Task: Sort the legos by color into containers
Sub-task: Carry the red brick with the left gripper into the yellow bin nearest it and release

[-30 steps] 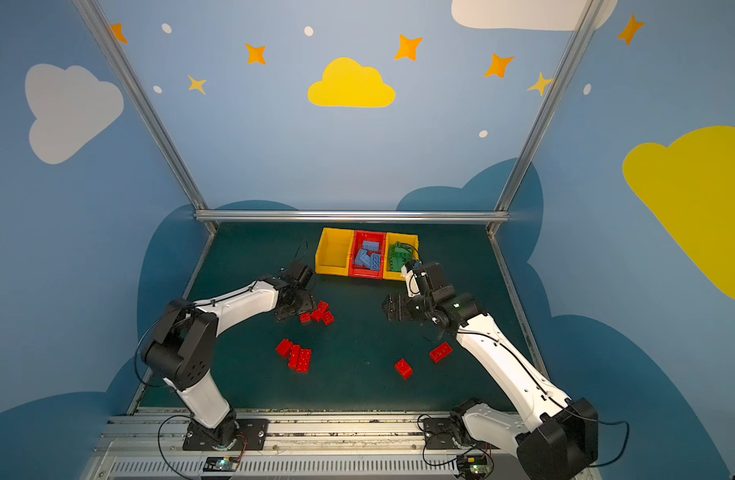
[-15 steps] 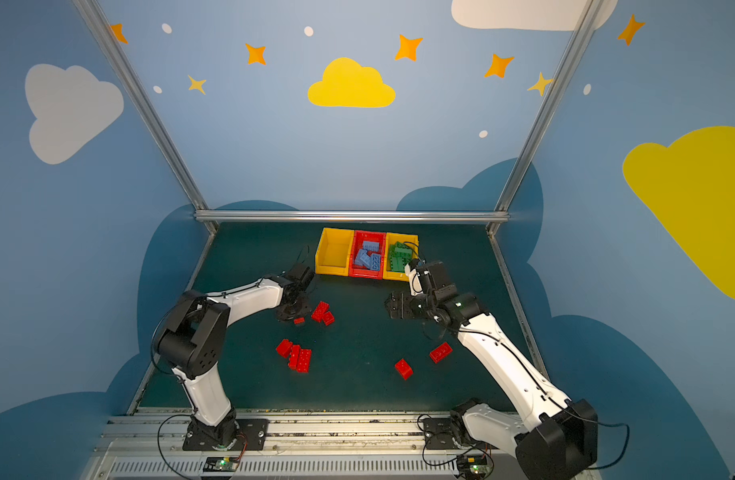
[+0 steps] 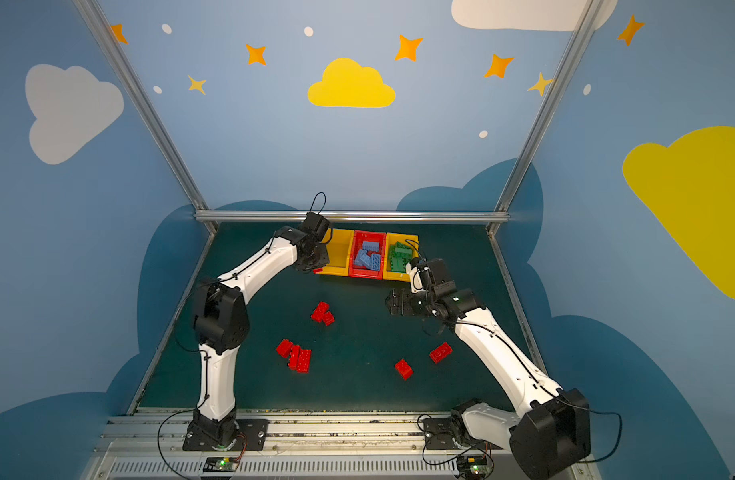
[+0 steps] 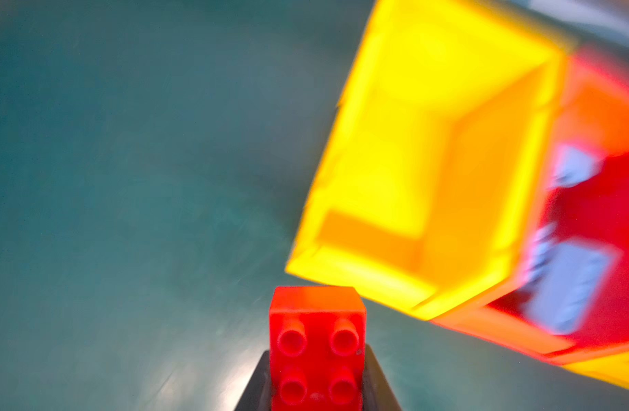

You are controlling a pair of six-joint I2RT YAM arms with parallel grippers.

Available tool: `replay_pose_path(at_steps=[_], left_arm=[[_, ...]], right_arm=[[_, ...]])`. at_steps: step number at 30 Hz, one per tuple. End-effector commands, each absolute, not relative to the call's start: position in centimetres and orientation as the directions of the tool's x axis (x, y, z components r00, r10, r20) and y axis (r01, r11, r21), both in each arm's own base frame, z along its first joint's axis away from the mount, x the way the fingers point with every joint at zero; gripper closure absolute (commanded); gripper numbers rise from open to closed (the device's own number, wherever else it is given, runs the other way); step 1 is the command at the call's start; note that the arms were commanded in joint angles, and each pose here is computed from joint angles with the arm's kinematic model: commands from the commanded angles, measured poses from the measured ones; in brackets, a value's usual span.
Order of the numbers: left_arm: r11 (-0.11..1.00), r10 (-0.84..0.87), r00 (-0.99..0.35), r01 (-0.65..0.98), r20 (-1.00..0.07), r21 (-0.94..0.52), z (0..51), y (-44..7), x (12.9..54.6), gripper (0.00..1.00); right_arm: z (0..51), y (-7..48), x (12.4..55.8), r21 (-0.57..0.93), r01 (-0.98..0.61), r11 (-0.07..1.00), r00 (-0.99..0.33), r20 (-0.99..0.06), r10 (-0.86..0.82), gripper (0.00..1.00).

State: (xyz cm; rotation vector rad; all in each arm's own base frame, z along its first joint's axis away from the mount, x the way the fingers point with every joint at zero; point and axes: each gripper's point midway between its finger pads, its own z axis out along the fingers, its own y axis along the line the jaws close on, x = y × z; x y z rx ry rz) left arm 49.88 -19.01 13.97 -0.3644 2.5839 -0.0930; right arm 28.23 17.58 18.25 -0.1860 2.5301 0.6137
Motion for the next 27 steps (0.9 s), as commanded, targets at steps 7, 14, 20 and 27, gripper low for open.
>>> replay_pose_path(at_steps=[7,14,20,27], left_arm=[[0.985,-0.168,-0.823,-0.153,-0.542,-0.073,13.1,-21.0,56.8,0.83],[0.978,-0.206,-0.797,-0.144,-0.568,-0.152,11.5,-21.3,59.3,0.53],[0.966,-0.206,-0.808,-0.078,-0.552,-0.246,13.2,-23.3,58.9,0.33],[0.975,-0.145,-0.816,-0.024,-0.560,-0.219,17.3,-23.8,54.6,0.31]], right_arm=[[17.5,18.3,29.2,0.439,-0.220,0.871,-0.869,-0.493,0.029,0.09],[17.4,18.0,29.4,0.439,-0.205,0.875,-0.875,-0.483,0.037,0.09],[17.8,18.1,29.4,0.445,-0.211,0.870,-0.873,-0.486,0.036,0.09],[18.9,18.5,28.4,0.462,-0.244,0.853,-0.870,-0.492,0.018,0.09]])
